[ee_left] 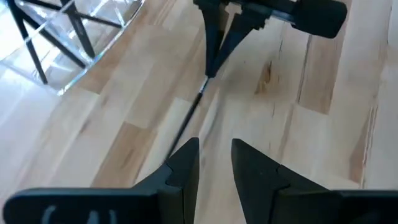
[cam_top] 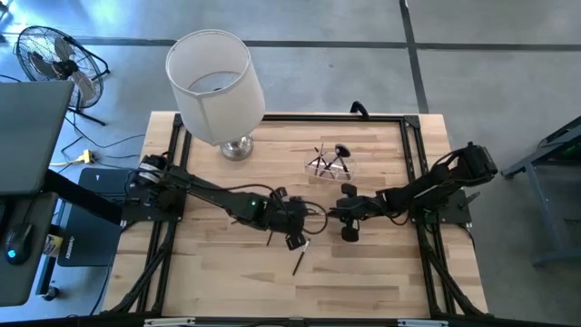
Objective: Pick & Place Makeup Supplies
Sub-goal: Put the makeup brush into the transparent organizer
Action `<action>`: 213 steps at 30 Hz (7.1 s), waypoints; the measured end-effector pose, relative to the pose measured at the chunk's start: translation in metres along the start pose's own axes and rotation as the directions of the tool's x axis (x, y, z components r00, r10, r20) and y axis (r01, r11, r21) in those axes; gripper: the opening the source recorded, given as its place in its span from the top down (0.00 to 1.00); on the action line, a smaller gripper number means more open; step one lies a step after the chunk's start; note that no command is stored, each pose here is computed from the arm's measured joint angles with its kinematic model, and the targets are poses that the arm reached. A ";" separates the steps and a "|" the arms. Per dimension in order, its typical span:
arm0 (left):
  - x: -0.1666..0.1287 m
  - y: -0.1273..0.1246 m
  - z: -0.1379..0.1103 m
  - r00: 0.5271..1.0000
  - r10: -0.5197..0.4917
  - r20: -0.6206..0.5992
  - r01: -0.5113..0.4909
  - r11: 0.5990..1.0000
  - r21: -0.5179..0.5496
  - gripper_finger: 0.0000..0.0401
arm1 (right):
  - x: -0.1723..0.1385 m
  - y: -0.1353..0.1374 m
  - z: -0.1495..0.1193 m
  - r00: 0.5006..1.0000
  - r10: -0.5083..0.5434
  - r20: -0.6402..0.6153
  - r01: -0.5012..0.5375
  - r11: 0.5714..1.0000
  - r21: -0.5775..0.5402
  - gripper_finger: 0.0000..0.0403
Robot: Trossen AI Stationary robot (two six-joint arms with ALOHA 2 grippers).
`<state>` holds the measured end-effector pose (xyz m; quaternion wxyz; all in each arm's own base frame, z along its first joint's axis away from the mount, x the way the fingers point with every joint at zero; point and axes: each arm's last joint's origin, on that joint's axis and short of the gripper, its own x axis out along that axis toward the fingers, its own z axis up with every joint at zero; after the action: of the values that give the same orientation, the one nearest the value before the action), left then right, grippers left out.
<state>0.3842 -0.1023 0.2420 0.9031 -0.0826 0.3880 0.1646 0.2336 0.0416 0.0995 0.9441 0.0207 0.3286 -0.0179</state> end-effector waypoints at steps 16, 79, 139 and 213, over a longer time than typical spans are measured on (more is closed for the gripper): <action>0.051 0.020 0.001 0.992 -0.074 -0.099 0.083 0.992 0.091 0.77 | 0.001 0.000 -0.002 1.000 0.021 -0.023 -0.021 1.000 -0.003 1.00; 0.102 0.008 -0.023 0.912 -0.231 -0.339 0.243 0.970 -0.009 0.99 | -0.002 0.014 -0.001 0.985 0.170 -0.021 -0.169 0.985 0.018 0.97; -0.010 0.014 0.046 0.654 -0.240 0.717 0.479 0.865 -0.148 0.99 | -0.132 0.011 0.092 0.651 0.015 0.759 -0.352 0.892 0.285 0.59; 0.003 0.012 0.038 0.703 -0.243 0.669 0.488 0.848 -0.205 0.85 | -0.117 0.005 0.098 0.616 0.052 0.786 -0.393 0.885 0.249 0.96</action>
<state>0.4079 -0.0795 0.2656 0.9612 -0.2679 0.0066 0.0657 0.2024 0.0438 0.2492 0.9626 0.2438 -0.1143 0.0289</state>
